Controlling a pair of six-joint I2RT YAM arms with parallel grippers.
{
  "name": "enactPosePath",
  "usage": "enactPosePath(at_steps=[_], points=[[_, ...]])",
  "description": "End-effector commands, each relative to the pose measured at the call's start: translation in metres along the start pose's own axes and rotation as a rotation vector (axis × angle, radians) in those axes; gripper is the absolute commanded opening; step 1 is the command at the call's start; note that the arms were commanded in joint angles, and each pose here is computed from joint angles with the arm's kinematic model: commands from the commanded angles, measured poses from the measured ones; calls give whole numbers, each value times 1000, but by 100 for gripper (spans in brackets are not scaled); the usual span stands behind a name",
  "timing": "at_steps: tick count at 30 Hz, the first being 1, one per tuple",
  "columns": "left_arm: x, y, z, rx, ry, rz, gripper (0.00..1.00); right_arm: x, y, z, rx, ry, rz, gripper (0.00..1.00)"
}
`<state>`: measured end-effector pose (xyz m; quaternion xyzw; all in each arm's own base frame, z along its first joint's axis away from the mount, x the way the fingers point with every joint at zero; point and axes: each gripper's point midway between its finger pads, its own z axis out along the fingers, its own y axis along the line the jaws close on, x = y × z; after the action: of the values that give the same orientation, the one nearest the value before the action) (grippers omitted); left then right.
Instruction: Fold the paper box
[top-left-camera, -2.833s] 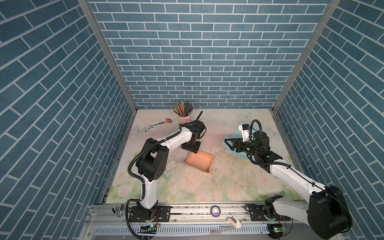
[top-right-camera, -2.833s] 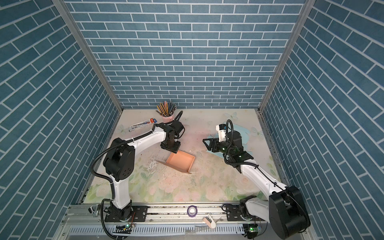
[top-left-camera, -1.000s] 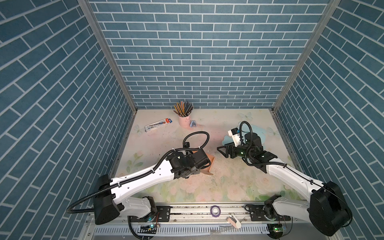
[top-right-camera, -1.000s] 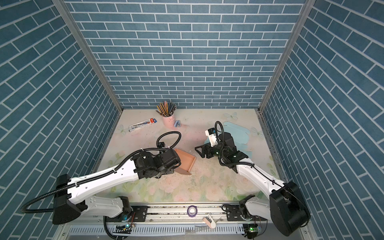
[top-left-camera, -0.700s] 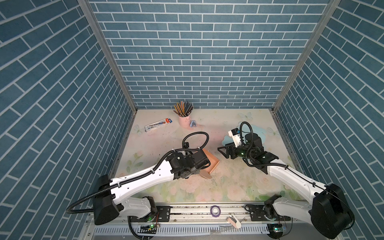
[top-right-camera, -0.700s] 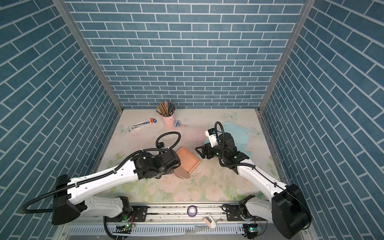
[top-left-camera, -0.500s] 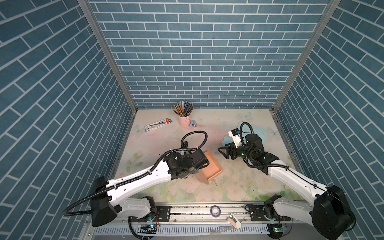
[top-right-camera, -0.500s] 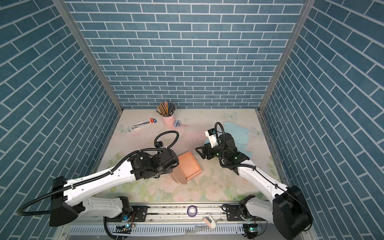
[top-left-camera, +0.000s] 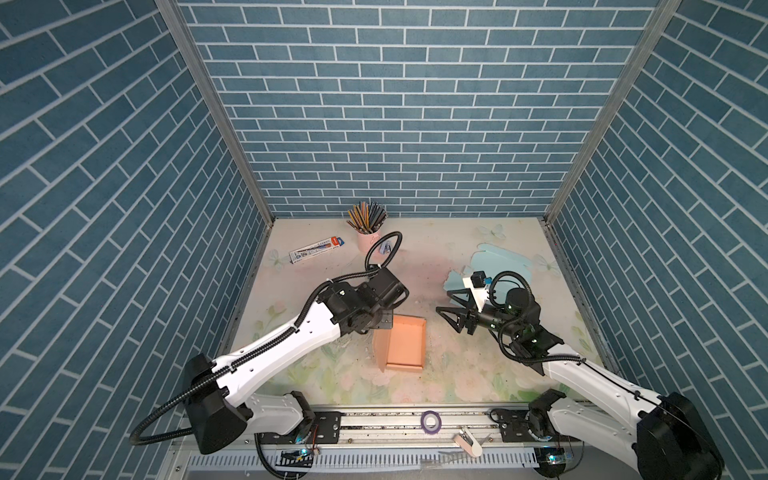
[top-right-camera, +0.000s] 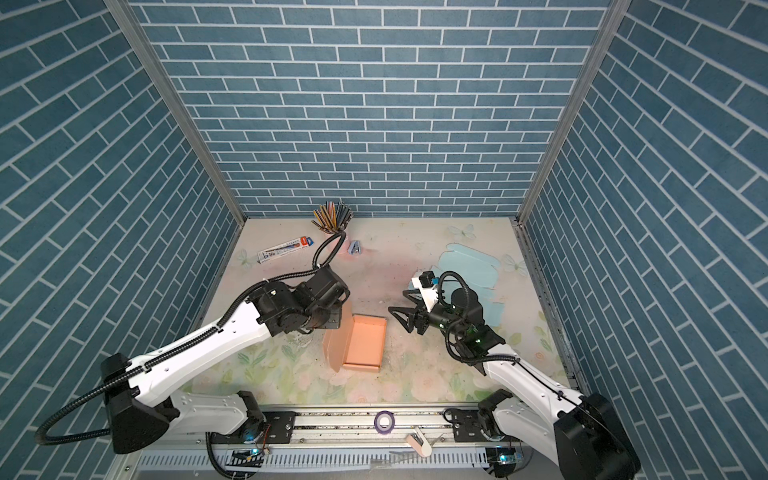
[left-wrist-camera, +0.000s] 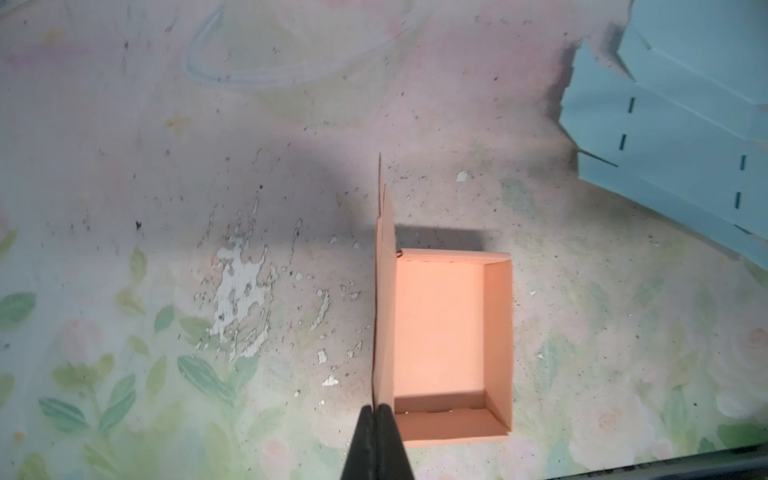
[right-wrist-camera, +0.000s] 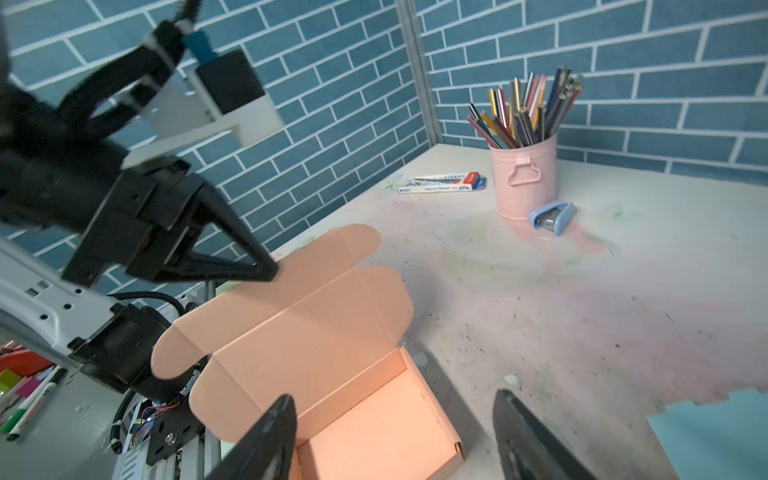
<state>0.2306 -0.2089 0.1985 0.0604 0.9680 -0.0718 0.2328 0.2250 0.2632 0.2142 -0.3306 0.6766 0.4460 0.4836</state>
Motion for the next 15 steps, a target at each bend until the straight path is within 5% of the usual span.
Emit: enactPosePath(at_steps=[1,15], points=[[-2,-13,-4,70,71,280,0,-24,21,7,-132,-94,-193,75],[-9,-45,-38,290,21,670,0,13,15,42,-300,64,-309,73]])
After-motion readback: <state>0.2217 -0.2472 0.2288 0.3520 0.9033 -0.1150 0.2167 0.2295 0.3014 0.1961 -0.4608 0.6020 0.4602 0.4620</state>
